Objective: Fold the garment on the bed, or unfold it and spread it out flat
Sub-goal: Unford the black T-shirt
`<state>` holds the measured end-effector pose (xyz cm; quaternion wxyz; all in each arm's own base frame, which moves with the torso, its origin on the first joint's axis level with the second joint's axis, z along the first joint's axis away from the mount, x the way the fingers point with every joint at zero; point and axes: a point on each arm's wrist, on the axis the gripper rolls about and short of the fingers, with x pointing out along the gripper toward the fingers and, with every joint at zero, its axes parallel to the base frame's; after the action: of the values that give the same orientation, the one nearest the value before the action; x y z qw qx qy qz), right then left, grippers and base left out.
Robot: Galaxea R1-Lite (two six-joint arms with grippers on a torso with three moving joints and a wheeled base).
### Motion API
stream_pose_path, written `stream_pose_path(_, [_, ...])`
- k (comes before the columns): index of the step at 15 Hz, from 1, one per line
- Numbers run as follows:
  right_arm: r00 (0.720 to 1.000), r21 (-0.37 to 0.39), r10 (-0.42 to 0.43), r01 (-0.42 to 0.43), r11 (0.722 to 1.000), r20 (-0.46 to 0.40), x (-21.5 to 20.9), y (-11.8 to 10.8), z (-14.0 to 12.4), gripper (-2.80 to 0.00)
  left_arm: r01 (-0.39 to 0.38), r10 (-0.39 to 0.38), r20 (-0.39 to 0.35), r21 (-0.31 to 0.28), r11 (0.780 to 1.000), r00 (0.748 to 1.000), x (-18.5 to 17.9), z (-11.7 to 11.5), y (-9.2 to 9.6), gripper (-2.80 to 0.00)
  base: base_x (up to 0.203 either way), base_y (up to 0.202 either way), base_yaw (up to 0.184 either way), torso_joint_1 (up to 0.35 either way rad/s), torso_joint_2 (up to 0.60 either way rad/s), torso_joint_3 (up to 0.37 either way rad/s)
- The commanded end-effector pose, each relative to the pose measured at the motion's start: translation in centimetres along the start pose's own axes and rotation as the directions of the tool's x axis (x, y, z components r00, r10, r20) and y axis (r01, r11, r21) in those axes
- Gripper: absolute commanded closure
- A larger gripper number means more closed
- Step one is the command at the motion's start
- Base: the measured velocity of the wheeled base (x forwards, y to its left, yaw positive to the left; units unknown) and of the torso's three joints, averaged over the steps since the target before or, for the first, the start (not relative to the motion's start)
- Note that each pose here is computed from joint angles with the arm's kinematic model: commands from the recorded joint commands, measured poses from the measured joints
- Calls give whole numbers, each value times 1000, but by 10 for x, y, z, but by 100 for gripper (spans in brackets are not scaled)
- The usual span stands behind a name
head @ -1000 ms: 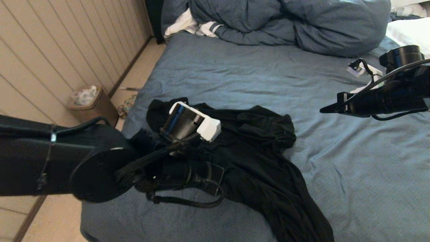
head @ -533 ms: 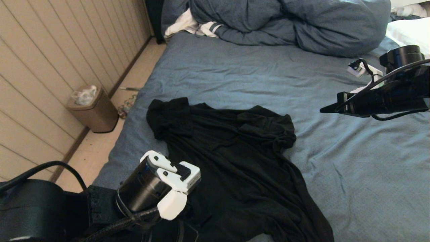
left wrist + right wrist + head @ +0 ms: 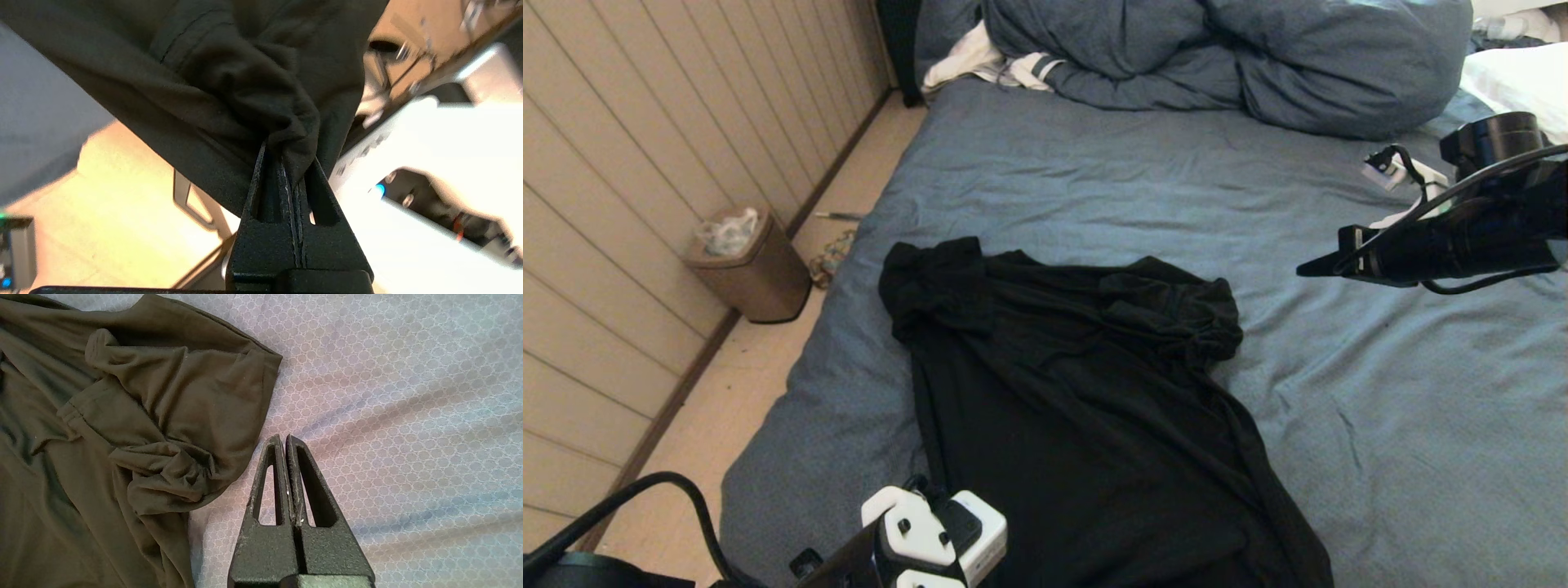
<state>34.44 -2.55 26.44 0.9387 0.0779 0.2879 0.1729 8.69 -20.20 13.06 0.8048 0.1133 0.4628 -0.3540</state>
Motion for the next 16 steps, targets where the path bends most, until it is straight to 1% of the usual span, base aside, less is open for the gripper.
stream_pose_path(1, [1000,1,3,-3,1000,-3,1,0,0,0,-6,6,-34,0,1000,999,2,-12,1,0,0,0,0,0,0,0])
stream_pose_path(4, [1000,0,8,-8,1000,-8,2,2,-1,0,-13,13,-71,-4,1000,997,4,-24,3,0,0,0,0,0,0,0])
stream_pose_path(7, [1000,0,9,-9,1000,-10,2,2,-2,0,-3,2,-90,-15,1000,996,4,-31,-2,0,0,0,0,0,0,0])
stream_pose_path(10, [1000,-2,12,-12,1000,-13,3,3,-2,0,-1,0,-105,-3,1000,994,4,-38,-2,0,0,0,0,0,0,0])
stream_pose_path(11, [1000,-2,12,-12,1000,-14,4,2,-2,0,-3,3,-115,-7,1000,993,5,-40,-2,0,0,0,0,0,0,0])
stream_pose_path(13, [1000,-2,14,-14,1000,-17,5,3,-3,0,-4,1,-117,-25,1000,993,7,-40,-3,0,0,0,0,0,0,0])
stream_pose_path(14, [1000,-1,14,-14,1000,-18,6,3,-3,0,0,-3,-110,-27,1000,994,7,-39,-4,0,0,0,0,0,0,0])
stream_pose_path(16, [1000,0,14,-14,1000,-15,5,3,-2,0,-16,13,-123,-22,1000,992,12,-40,-4,0,0,0,0,0,0,0])
